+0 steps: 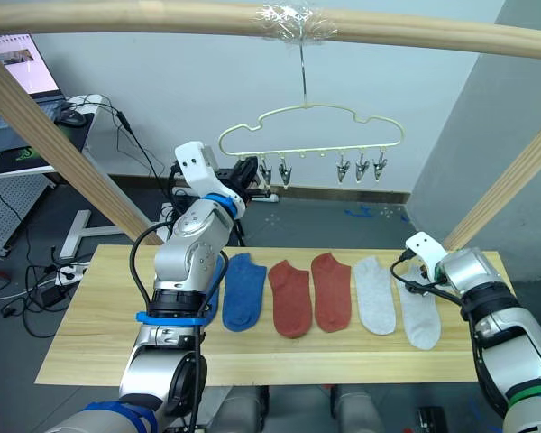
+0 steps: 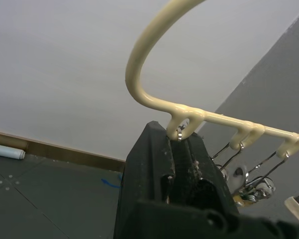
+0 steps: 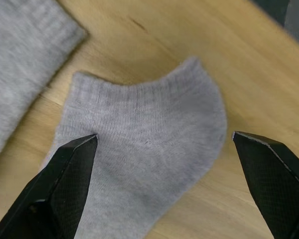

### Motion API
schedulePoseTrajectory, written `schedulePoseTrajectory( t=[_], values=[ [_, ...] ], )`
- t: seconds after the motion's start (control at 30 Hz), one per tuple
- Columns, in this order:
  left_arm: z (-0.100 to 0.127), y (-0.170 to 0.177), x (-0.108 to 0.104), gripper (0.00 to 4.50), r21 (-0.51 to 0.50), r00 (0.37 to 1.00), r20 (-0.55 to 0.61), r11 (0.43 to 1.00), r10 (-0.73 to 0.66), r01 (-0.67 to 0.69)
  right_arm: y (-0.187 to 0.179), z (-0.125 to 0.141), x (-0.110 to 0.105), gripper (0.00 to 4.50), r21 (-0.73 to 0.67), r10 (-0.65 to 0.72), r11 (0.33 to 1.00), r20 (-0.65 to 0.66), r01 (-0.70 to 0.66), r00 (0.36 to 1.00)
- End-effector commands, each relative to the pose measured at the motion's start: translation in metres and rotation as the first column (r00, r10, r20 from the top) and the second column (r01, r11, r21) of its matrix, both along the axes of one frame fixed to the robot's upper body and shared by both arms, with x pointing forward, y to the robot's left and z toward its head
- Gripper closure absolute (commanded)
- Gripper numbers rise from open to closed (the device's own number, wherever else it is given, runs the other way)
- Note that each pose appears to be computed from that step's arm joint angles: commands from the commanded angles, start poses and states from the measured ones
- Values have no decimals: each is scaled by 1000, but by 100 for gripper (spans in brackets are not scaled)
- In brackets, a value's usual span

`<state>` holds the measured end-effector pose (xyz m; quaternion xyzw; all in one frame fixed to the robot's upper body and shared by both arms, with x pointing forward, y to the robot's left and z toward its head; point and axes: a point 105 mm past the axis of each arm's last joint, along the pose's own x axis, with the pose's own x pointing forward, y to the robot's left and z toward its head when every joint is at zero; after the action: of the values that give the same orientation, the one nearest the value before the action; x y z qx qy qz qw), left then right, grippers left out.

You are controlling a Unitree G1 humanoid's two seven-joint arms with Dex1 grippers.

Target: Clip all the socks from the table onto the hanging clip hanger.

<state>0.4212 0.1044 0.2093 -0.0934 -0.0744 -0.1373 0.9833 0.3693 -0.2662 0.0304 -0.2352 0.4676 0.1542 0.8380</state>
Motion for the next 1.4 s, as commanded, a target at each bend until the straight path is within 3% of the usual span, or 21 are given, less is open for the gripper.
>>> schedulePoseTrajectory(
  t=[0.03,0.37,0.4,0.53,0.83,0.93,1.1,1.4],
  values=[
    [21,-6,-7,449,-11,997,76,1000,-12,13,-6,-7,-2,0,18,-43,999,-25,43,999],
    [24,-6,-7,449,-16,997,81,1000,-10,12,2,-25,-9,0,151,-140,976,-120,158,983],
    [24,-6,-7,450,-16,997,81,1000,-10,11,2,-26,-10,17,159,-148,973,-125,167,981],
    [24,-6,-7,450,-13,997,81,1000,-9,11,6,-27,-10,121,177,-151,969,-135,174,979],
    [23,-6,-6,450,-6,997,76,1000,-24,24,5,-30,-11,440,164,-150,971,-138,172,979],
    [23,-4,-7,450,-14,997,67,999,-33,34,5,-30,-12,446,142,-128,979,-130,147,983],
    [21,10,-4,450,-98,998,10,993,-58,59,3,-14,-14,446,10,26,1000,-54,-26,998],
    [19,39,9,450,-305,986,-107,948,-124,86,40,70,-37,446,35,175,982,187,-185,967]
  ],
)
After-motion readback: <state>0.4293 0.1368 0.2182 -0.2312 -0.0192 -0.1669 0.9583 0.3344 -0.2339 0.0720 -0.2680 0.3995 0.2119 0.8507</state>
